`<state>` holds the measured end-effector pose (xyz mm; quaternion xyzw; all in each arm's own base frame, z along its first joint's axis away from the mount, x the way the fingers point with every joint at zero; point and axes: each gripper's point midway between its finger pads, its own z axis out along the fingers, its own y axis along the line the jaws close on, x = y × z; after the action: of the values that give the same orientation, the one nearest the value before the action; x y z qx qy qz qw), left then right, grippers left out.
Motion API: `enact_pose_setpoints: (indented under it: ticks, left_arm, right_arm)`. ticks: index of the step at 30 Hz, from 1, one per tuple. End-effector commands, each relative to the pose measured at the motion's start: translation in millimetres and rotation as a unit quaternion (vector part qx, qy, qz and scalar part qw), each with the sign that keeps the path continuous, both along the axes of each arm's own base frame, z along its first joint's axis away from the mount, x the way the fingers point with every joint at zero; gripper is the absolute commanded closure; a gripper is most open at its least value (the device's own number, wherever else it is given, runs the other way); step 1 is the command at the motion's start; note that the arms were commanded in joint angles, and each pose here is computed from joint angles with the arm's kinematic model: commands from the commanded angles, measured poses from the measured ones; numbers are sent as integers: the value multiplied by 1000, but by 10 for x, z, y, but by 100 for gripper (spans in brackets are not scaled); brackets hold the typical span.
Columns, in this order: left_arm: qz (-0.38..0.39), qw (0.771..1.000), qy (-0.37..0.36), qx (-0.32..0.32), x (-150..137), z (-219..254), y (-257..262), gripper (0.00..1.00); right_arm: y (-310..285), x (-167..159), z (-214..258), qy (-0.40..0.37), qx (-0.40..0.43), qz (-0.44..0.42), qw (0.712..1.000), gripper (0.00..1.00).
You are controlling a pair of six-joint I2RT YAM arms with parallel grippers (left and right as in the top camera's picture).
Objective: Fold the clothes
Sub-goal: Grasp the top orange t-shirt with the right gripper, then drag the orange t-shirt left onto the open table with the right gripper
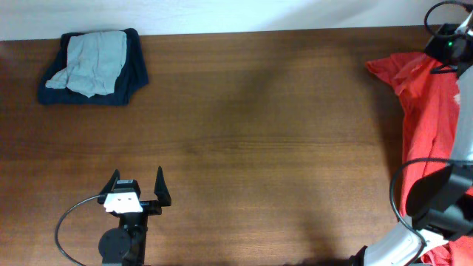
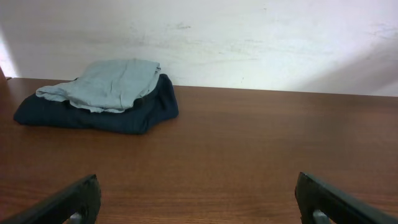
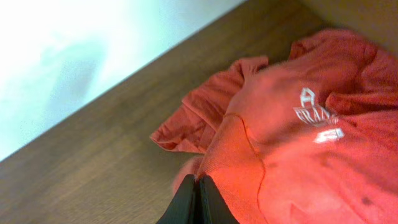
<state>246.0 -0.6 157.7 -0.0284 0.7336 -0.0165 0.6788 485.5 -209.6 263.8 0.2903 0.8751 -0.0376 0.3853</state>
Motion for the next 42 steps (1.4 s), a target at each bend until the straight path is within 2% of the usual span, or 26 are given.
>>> enact_pose_setpoints:
  ticks: [1, 11, 17, 22, 26, 31, 34, 39, 42]
  left_arm:
    - [-2, 1000, 0, 8, -1, -9, 1, 1]
    - [-2, 1000, 0, 8, -1, -9, 1, 1]
    - [-2, 1000, 0, 8, -1, -9, 1, 1]
    - [-2, 1000, 0, 8, -1, -9, 1, 1]
    - [-2, 1000, 0, 8, -1, -9, 1, 1]
    - [-2, 1000, 0, 8, -1, -9, 1, 1]
    - [-2, 1000, 0, 8, -1, -9, 1, 1]
    - [-2, 1000, 0, 8, -1, -9, 1, 1]
    - [-2, 1000, 0, 8, -1, -9, 1, 1]
  right_arm:
    - [153, -31, 436, -48, -7, 40, 998, 96]
    - [1099, 233, 471, -62, 27, 160, 985, 96]
    - [2203, 408, 412, -61, 34, 263, 962, 96]
    - [3337, 438, 245, -57, 52, 354, 932, 96]
    - [4224, 339, -44, -40, 56, 426, 902, 96]
    - [5265, 51, -681, 7, 58, 508, 859, 96]
    - [5653, -125, -875, 15, 52, 543, 838, 96]
    - [6038, -376, -850, -5, 10, 610, 792, 96]
    - [6178, -505, -842, -5, 11, 624, 781, 96]
